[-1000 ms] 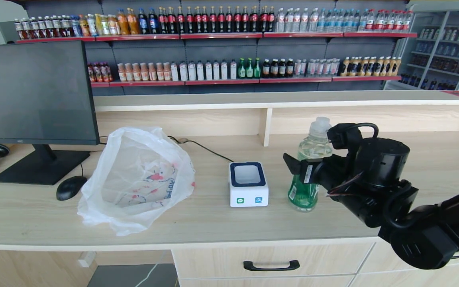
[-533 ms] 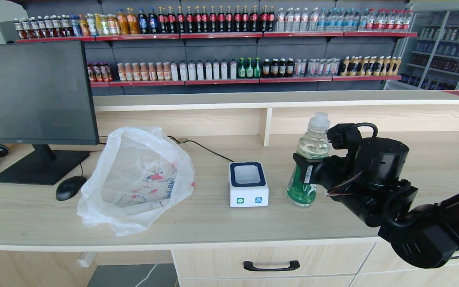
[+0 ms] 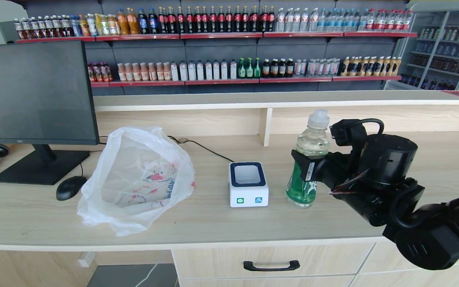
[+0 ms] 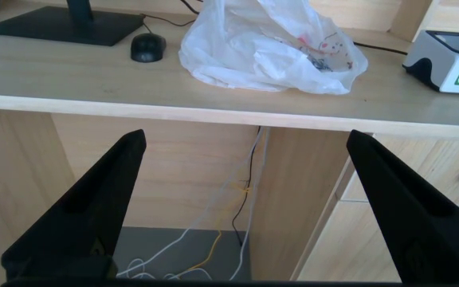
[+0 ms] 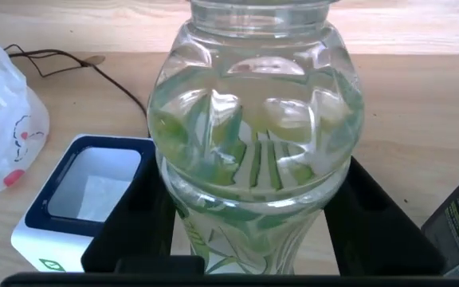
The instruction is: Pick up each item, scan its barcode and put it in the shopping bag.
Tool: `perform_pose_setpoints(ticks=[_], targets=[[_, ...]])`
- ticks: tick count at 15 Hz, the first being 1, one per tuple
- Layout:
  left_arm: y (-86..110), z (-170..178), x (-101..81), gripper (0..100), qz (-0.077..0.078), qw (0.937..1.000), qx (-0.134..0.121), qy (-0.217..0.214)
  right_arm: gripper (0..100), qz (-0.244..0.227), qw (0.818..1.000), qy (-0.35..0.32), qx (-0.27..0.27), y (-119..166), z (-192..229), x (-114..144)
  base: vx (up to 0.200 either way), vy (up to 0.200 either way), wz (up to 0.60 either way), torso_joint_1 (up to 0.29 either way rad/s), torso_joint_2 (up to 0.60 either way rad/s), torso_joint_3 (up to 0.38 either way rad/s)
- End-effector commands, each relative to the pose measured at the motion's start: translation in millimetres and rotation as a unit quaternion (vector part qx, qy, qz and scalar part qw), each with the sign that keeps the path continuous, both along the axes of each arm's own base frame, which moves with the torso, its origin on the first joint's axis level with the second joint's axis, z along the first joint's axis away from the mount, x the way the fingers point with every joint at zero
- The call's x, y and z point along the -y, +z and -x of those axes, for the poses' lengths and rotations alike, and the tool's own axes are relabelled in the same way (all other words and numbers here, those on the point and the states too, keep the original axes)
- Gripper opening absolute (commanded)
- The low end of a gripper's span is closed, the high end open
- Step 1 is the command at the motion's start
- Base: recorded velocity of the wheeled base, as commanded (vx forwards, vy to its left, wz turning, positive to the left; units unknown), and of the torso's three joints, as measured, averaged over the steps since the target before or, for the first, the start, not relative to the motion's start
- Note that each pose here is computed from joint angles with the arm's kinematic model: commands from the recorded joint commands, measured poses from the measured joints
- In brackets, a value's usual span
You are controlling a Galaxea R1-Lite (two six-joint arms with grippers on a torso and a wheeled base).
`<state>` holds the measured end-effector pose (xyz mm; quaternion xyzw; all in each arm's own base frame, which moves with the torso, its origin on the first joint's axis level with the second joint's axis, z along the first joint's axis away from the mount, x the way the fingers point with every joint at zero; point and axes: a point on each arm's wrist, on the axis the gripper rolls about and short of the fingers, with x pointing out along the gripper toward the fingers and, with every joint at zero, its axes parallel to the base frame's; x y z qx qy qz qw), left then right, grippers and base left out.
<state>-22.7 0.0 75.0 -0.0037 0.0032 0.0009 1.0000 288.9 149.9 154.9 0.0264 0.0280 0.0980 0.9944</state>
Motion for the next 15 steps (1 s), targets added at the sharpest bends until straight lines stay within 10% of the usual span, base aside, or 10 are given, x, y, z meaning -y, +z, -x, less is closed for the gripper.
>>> perform_pose_setpoints(ticks=[1, 15], targets=[[0.0, 0.0, 0.0, 100, 0.000, 1.0000, 0.000, 0.001, 0, -0.006, 1.000, 0.000, 0.010, 7.3, 2.9, 1.8, 0.000, 0.000, 0.00, 0.000, 0.00, 0.000], [0.0, 0.0, 0.0, 100, 0.000, 1.0000, 0.000, 0.000, 0, -0.048, 0.985, 0.122, 0.113, 80.4, 81.9, 35.2, 0.000, 0.000, 0.00, 0.000, 0.00, 0.000]])
